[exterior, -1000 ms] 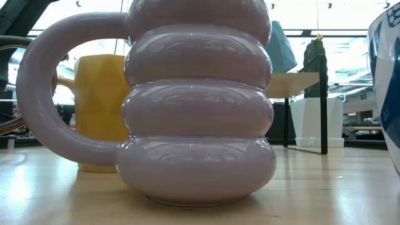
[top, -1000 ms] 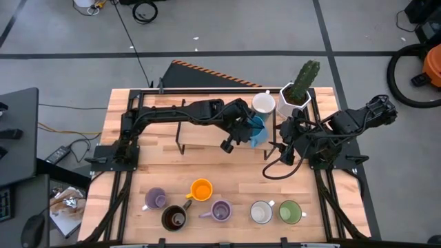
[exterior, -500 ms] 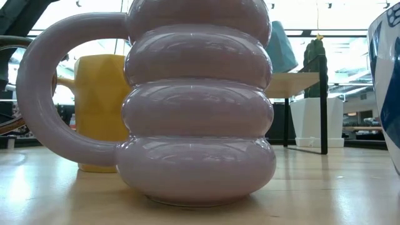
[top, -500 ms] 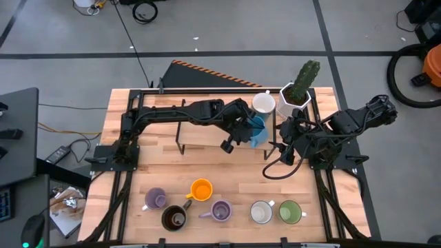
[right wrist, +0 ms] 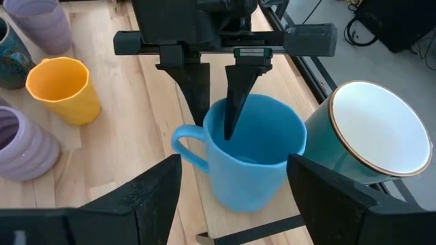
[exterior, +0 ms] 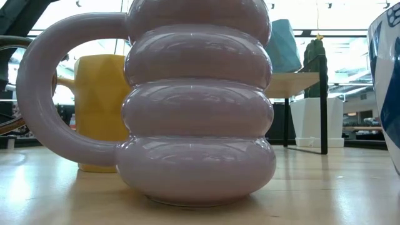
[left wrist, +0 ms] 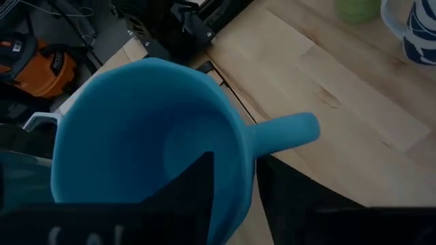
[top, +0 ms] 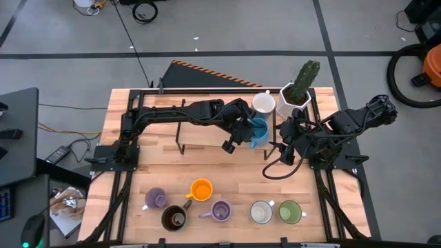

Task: Place coffee mugs
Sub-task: Adjust the light blue mug on the shelf

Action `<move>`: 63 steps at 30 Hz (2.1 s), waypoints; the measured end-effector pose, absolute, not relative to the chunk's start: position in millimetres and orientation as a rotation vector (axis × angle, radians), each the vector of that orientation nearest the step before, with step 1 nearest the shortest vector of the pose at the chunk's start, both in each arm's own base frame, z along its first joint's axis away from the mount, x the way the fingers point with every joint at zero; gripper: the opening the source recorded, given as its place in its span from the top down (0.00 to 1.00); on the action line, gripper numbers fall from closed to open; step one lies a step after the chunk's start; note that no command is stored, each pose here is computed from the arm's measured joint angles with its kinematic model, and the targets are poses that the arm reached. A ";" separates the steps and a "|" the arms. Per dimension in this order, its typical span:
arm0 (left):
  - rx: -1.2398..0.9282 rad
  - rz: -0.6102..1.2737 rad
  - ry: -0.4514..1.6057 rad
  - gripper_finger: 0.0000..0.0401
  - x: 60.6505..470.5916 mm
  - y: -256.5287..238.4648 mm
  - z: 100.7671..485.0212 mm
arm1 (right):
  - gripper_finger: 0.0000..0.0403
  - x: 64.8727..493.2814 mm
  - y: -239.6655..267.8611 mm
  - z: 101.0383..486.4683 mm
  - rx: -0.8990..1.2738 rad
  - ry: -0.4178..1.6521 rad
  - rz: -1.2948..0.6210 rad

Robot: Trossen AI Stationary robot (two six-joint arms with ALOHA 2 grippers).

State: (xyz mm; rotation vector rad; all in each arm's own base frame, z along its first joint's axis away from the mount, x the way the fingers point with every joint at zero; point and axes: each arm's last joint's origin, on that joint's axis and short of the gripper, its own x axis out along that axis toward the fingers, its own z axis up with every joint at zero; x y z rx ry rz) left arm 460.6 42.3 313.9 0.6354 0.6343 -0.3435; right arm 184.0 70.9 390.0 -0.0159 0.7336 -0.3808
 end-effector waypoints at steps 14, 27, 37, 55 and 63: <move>0.612 -0.326 0.608 0.71 462.7 42.3 316.0 | 0.33 190.4 76.2 367.2 -0.061 0.793 -0.314; 0.624 -0.314 0.568 0.71 465.3 41.5 319.3 | 0.38 202.5 65.3 355.9 -0.340 0.928 -0.142; 0.623 -0.314 0.568 0.71 465.3 41.0 319.2 | 0.42 213.0 43.7 349.6 -0.369 1.010 -0.174; 0.651 -0.287 0.515 0.67 462.8 39.7 331.6 | 0.42 184.2 44.1 361.8 -0.248 0.961 -0.275; 0.676 -0.237 0.583 0.56 442.7 33.4 350.8 | 0.42 178.3 55.0 351.2 -0.218 0.954 -0.331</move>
